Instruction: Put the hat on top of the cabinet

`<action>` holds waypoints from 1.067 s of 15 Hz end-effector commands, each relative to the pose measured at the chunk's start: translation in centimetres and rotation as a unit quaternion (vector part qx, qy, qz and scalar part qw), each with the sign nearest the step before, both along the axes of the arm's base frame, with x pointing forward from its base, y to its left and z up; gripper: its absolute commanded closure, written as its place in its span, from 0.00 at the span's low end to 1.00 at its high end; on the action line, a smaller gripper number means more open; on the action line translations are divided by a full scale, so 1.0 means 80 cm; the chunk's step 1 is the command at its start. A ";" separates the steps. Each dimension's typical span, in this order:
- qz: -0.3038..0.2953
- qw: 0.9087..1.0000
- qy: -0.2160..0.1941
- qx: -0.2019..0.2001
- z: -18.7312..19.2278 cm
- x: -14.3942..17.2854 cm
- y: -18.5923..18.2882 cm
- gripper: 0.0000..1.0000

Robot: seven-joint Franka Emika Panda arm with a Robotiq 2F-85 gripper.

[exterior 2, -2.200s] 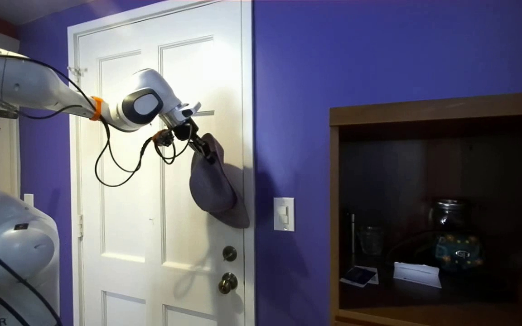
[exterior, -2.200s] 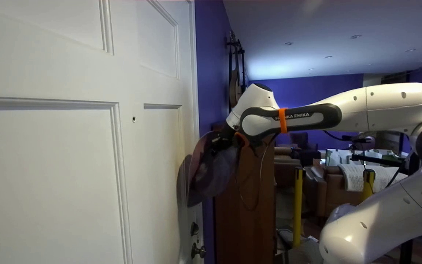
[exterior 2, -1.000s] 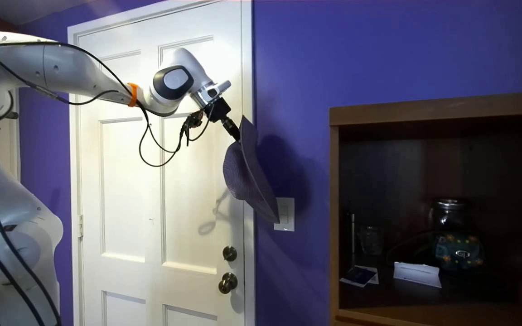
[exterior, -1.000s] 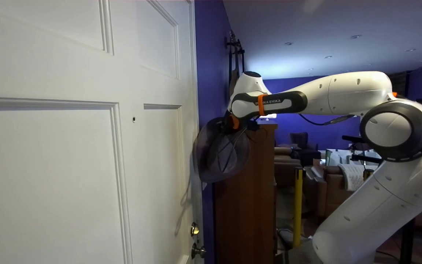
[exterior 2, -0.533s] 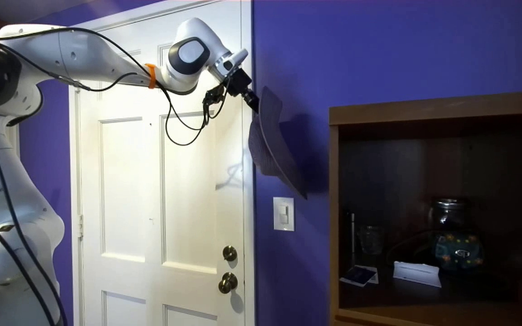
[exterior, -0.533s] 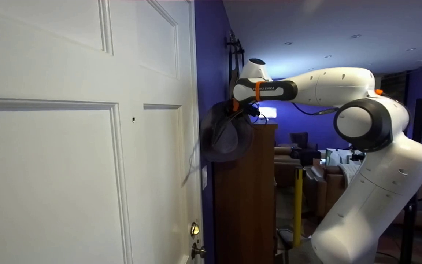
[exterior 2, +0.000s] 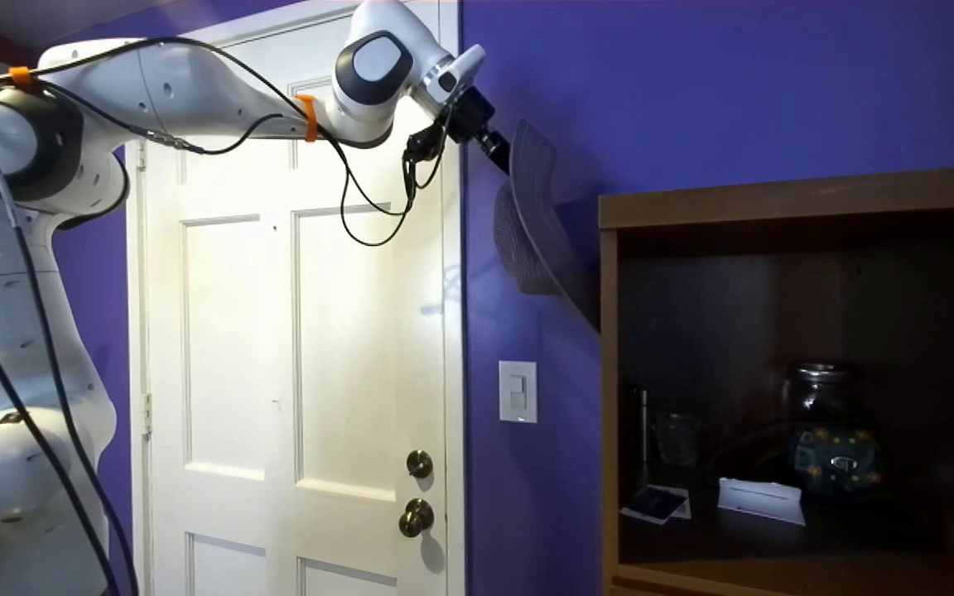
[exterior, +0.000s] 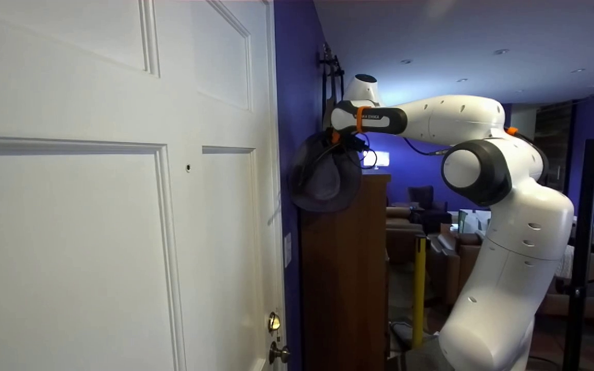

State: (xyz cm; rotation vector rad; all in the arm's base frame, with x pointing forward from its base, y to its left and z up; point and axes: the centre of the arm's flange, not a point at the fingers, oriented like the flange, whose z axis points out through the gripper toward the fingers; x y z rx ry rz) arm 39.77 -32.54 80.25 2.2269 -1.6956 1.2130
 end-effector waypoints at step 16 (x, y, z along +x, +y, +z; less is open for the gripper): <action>0.005 0.977 -0.205 -0.065 0.076 -0.018 -0.090 0.99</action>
